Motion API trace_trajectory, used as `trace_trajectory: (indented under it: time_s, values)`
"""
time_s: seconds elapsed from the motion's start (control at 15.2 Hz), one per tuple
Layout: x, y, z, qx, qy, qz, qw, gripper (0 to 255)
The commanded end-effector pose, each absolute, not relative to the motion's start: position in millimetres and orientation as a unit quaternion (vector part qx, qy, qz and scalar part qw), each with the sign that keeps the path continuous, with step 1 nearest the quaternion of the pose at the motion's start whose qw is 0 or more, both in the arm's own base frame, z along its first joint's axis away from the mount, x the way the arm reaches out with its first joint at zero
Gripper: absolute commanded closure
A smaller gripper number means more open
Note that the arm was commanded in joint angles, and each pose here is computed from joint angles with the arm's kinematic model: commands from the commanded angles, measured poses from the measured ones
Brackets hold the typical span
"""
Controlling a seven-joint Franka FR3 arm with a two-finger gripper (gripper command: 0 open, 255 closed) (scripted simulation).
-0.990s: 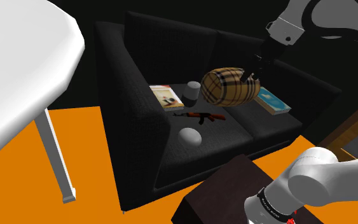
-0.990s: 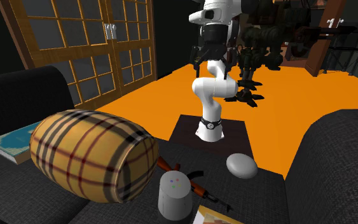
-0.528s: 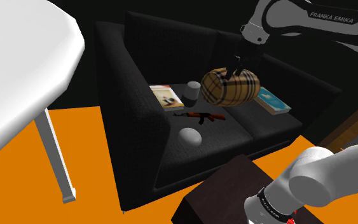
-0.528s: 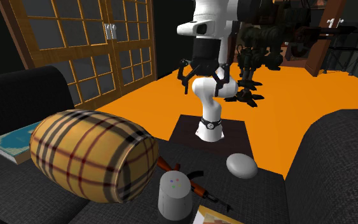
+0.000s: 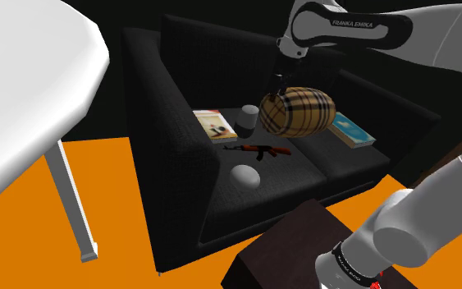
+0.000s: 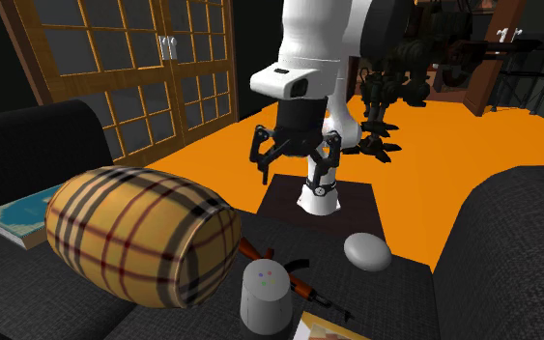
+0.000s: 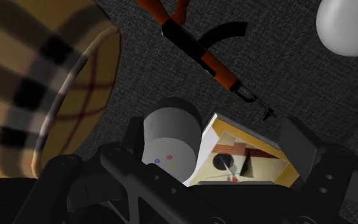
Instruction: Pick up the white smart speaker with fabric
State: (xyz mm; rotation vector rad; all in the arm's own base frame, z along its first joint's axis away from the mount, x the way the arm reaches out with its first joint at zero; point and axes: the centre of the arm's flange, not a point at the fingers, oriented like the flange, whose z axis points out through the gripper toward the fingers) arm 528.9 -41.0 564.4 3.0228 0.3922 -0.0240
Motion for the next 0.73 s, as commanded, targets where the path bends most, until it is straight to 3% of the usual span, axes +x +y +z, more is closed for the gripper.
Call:
trace_trajectory:
  time_s: [0.0, 0.66]
  values:
    - [555, -42, 552, 0.987, 0.149, -0.020, 0.053, 0]
    - [680, -28, 479, 0.963, 0.246, -0.079, 0.082, 0]
